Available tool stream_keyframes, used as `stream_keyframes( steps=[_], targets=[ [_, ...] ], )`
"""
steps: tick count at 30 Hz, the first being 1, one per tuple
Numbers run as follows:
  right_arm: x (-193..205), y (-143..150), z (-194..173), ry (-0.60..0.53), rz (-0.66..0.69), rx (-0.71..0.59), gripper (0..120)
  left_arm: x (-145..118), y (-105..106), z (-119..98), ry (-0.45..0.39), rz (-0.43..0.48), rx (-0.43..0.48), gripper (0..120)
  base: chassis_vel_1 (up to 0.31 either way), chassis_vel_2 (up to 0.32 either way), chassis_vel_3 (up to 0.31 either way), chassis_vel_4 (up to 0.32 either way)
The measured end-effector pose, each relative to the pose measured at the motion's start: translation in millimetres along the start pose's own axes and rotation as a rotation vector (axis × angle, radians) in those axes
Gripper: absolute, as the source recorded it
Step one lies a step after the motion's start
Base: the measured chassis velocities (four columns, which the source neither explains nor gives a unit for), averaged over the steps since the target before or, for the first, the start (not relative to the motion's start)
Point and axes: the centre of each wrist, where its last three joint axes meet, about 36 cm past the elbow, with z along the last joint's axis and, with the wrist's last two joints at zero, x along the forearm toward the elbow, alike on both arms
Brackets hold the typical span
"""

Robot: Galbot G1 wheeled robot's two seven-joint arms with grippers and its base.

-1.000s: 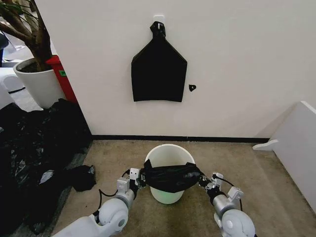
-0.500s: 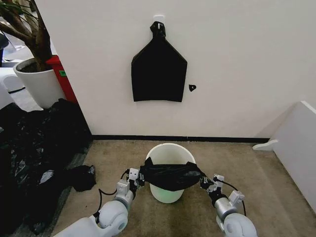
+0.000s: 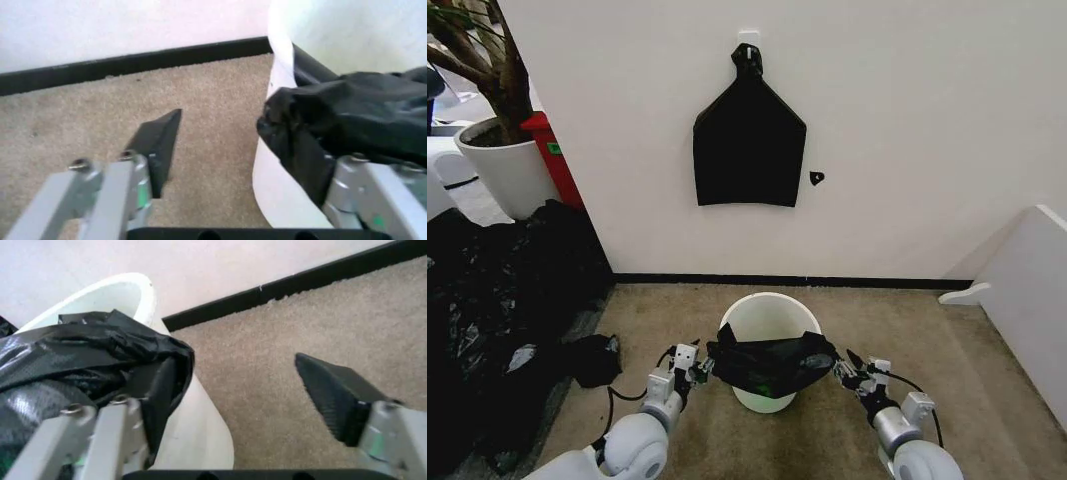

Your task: Place the garbage bag over the trash bin.

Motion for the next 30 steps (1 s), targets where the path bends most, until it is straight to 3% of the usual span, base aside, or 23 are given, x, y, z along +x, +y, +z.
stream_keyframes(
  steps=[5,9,17,30],
  targets=[
    [12,2,-5,-0.006,0.002,0.017,90,9,6,-9,-0.019,0.003,-0.004,90,0.000,0.000,0.000,0.000],
    [18,0,-9,-0.011,0.008,0.028,98,13,13,-14,-0.032,0.000,-0.008,98,0.000,0.000,0.000,0.000],
    [15,3,-15,-0.007,0.015,0.042,100,15,25,-15,-0.031,-0.014,-0.002,100,0.000,0.000,0.000,0.000],
    [-13,-14,2,0.013,0.080,0.049,100,-19,35,1,-0.026,-0.059,0.030,100,0.000,0.000,0.000,0.000]
  ],
)
